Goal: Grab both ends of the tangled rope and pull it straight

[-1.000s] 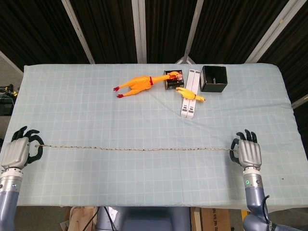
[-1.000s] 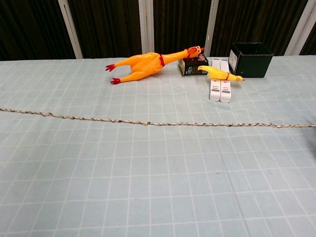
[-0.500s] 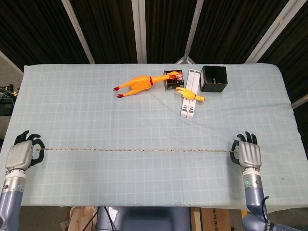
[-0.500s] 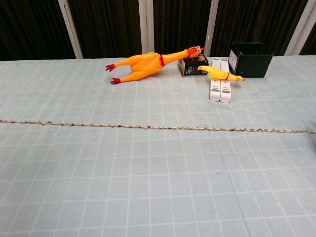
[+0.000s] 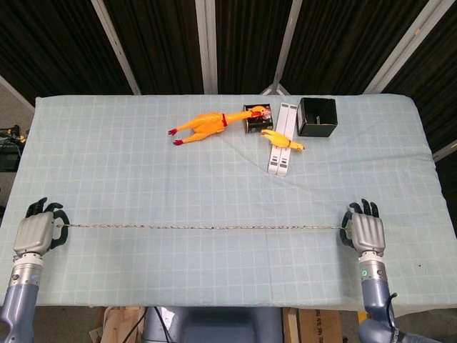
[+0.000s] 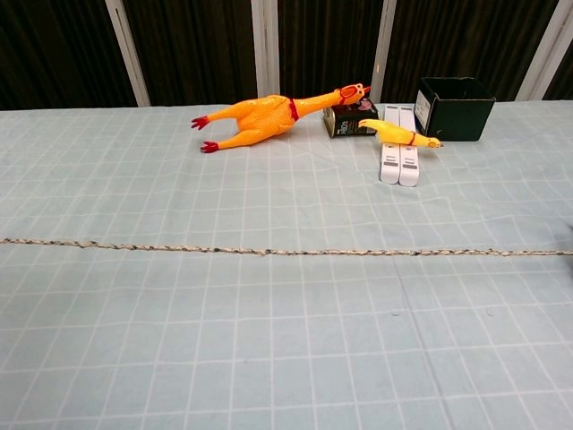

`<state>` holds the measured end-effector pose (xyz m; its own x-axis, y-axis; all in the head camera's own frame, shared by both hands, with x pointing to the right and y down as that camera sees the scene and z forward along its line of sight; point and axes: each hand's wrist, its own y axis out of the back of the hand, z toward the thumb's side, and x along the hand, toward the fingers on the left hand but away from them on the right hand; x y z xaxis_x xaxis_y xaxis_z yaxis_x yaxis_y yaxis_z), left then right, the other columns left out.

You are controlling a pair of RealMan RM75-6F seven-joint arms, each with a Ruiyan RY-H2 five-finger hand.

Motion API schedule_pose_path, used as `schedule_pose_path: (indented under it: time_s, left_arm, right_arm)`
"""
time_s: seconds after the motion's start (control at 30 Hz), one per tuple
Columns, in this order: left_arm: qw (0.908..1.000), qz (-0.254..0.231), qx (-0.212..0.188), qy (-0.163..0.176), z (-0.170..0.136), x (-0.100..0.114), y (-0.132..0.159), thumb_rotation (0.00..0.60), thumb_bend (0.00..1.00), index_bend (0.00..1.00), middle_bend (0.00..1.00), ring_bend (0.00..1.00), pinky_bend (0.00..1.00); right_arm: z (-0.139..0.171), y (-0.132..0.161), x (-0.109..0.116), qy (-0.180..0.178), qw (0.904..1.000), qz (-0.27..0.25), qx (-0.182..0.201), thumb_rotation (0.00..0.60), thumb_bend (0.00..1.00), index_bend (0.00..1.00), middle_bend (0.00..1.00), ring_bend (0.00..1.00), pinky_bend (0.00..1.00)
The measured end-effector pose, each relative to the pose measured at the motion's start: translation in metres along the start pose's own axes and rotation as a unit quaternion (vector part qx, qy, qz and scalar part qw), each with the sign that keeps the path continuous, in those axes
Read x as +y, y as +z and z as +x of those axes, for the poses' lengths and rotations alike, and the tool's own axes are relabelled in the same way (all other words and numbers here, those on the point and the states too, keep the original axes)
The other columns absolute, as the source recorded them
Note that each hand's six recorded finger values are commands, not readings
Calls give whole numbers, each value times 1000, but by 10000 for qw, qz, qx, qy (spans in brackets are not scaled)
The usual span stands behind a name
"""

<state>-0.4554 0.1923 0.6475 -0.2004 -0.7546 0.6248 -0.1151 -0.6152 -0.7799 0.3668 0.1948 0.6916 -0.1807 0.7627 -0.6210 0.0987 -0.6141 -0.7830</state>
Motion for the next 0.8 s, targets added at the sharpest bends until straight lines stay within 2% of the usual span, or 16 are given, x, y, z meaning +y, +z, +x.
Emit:
schedule_pose_path:
  time_s: [0.23, 0.5, 0.8]
  left_arm:
    - [9998, 166, 6, -69, -2, -5, -1, 600, 425, 483, 154, 25, 8]
    - [9998, 178, 24, -56, -3, 0, -4, 600, 317, 395, 126, 18, 0]
    - [9993, -333, -106, 115, -10, 21, 0, 600, 204, 301, 88, 0, 0]
  right_arm:
    - [1, 2, -2, 52, 9999, 109, 58, 600, 456, 408, 201, 0, 0]
    - [4, 3, -2, 120, 9997, 199, 45, 600, 456, 18, 53, 0, 0]
    - [11, 5, 17, -4, 9999, 35, 155, 600, 443, 0, 0, 0, 0]
